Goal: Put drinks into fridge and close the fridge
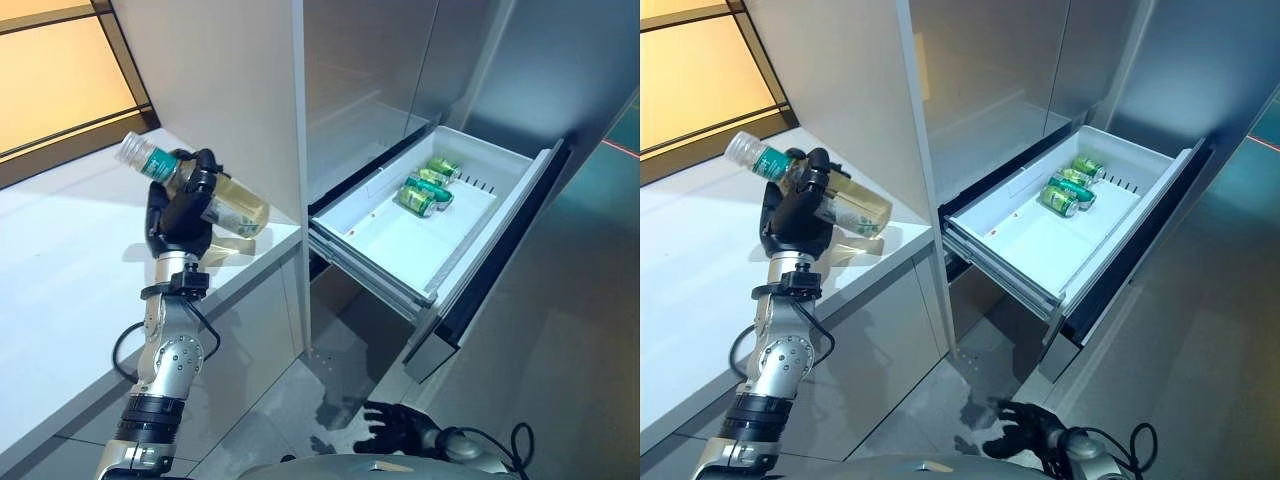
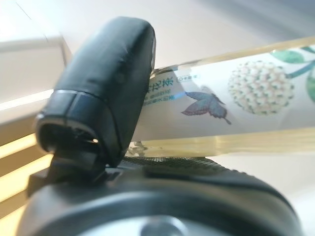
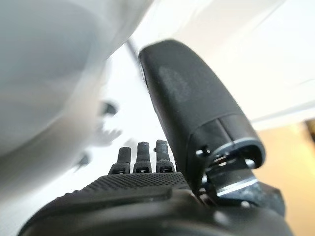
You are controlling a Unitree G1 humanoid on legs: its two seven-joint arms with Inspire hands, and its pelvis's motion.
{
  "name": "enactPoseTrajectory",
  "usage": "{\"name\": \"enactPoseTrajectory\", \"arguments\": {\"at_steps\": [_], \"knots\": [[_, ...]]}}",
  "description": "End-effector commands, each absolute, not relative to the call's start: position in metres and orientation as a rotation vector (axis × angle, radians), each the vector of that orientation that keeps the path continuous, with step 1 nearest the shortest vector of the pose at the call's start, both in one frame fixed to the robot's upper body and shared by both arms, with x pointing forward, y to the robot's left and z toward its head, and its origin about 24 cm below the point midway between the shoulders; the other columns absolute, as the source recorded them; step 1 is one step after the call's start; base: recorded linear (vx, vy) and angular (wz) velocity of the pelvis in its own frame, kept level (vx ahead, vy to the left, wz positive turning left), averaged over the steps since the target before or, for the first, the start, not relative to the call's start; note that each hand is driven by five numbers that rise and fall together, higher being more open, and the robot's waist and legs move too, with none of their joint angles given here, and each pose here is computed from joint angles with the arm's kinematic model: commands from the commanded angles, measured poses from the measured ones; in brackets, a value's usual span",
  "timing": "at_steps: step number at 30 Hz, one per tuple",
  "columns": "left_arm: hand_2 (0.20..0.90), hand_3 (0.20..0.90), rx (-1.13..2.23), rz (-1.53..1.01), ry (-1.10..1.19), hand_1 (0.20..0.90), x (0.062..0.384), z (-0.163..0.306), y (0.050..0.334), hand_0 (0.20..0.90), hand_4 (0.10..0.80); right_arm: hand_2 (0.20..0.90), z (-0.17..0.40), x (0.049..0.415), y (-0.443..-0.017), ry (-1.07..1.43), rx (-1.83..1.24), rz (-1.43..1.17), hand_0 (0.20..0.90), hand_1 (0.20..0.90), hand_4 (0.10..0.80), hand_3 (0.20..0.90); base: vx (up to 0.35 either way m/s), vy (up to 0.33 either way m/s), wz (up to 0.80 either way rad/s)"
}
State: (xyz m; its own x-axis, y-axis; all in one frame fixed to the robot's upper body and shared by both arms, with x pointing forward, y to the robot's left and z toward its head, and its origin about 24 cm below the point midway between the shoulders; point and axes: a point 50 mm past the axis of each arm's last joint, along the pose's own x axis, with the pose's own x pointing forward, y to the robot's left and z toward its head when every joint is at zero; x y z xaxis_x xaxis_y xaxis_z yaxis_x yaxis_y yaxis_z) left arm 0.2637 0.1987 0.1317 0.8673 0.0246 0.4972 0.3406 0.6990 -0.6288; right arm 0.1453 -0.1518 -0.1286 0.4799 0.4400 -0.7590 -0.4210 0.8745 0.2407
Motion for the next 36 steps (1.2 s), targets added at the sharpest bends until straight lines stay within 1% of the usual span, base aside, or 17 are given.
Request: {"name": "enactPoseTrajectory", "arguments": {"at_steps": [1,5,6,7,11,16,18,25,32,36], "knots": [[0.300,0.200,-0.782,-0.552,-0.866,0.300,0.258,0.209,0.172,0.300,0.100,0.900,-0.096,0.181,-0.124,0.716,0.202,0.645,0.900,0.900,0.800,0.900,-0.068,-0.044,0.00],[0.300,0.200,-0.837,-0.679,-0.800,0.300,0.254,0.192,0.161,0.300,0.100,0.900,-0.061,0.189,-0.092,0.588,0.486,0.805,0.900,0.900,0.800,0.900,-0.055,-0.030,0.01],[0.300,0.200,-0.838,-0.685,-0.796,0.300,0.254,0.191,0.160,0.300,0.100,0.900,-0.058,0.190,-0.090,0.580,0.498,0.812,0.900,0.900,0.800,0.900,-0.049,-0.022,0.00],[0.300,0.200,-0.837,-0.706,-0.781,0.300,0.251,0.185,0.159,0.300,0.100,0.900,-0.040,0.197,-0.084,0.493,0.530,0.871,0.900,0.900,0.800,0.900,-0.043,-0.016,-0.01],[0.300,0.200,-0.818,-0.732,-0.754,0.300,0.248,0.180,0.156,0.300,0.100,0.900,0.007,0.211,-0.079,0.282,0.517,0.982,0.900,0.900,0.800,0.900,-0.041,-0.012,-0.03],[0.300,0.200,-0.768,-0.781,-0.730,0.300,0.247,0.182,0.149,0.300,0.100,0.900,0.087,0.238,-0.086,-0.054,0.338,1.069,0.900,0.900,0.800,0.900,-0.023,-0.005,-0.05],[0.300,0.200,-0.735,-0.803,-0.731,0.300,0.248,0.186,0.145,0.300,0.100,0.900,0.108,0.246,-0.091,-0.102,0.308,1.049,0.900,0.900,0.800,0.900,-0.024,-0.005,-0.06],[0.300,0.200,-0.611,-0.864,-0.732,0.300,0.246,0.198,0.136,0.300,0.100,0.900,0.129,0.253,-0.099,-0.090,0.260,1.042,0.900,0.900,0.800,0.900,0.000,0.000,0.00],[0.300,0.200,-0.573,-0.826,-0.656,0.300,0.254,0.196,0.132,0.300,0.100,0.900,0.142,0.254,-0.103,-0.114,0.201,1.081,0.900,0.900,0.800,0.900,0.000,0.000,0.00],[0.300,0.200,-0.514,-0.799,-0.672,0.300,0.256,0.197,0.131,0.300,0.100,0.900,0.149,0.257,-0.104,-0.130,0.193,1.067,0.900,0.900,0.800,0.900,0.000,0.000,0.00]]}}
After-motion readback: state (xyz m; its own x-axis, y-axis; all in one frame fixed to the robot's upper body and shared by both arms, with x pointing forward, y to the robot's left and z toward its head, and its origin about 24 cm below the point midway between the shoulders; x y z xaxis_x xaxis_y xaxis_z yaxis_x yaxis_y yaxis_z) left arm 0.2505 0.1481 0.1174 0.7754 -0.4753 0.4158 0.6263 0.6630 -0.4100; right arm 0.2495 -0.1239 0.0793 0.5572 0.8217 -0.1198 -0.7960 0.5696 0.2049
